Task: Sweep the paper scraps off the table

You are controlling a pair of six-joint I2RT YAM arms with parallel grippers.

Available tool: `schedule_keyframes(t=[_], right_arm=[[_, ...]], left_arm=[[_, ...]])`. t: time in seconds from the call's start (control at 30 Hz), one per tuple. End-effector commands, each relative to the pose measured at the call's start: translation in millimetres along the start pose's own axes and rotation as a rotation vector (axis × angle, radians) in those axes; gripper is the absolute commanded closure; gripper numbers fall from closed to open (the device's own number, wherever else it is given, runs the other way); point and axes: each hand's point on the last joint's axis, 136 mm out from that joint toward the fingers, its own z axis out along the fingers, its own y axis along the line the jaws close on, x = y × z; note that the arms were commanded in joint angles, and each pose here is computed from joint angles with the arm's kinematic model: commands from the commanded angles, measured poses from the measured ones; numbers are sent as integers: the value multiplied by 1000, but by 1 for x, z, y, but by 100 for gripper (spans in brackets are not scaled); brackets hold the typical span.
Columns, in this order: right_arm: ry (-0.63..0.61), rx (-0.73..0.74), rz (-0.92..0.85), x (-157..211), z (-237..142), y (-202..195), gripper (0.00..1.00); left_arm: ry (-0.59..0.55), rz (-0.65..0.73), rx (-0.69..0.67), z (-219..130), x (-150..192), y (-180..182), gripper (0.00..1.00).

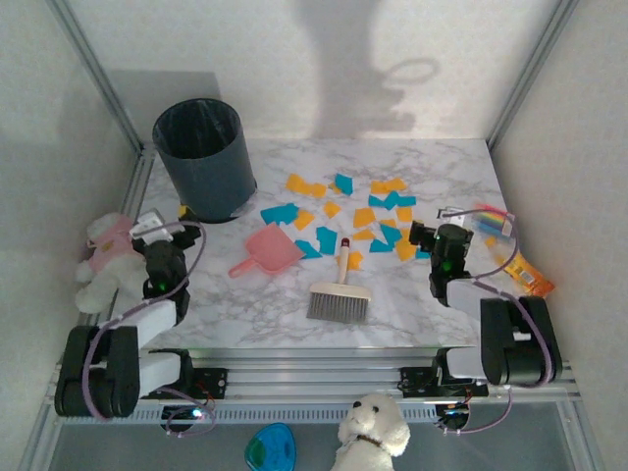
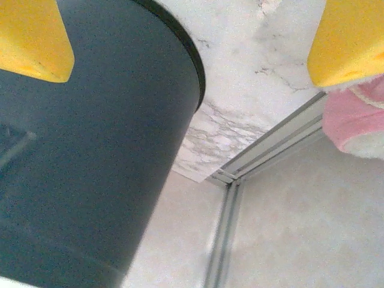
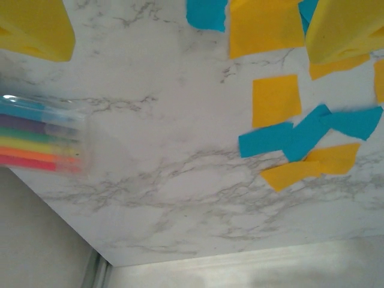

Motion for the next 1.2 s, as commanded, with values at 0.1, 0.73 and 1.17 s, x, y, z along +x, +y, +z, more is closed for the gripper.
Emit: schedule_keyframes(t=[0.1, 0.73, 1.17], right_arm=[[202, 41, 100, 5, -31, -8, 1], [368, -250, 205, 32, -81, 41, 1], [390, -227, 160, 30, -86, 38, 1]], left_arm=[[286, -125, -99, -17, 31, 0, 1], [801, 88, 378, -110, 108, -187, 1], [1005, 451, 614, -172, 191, -295, 21]])
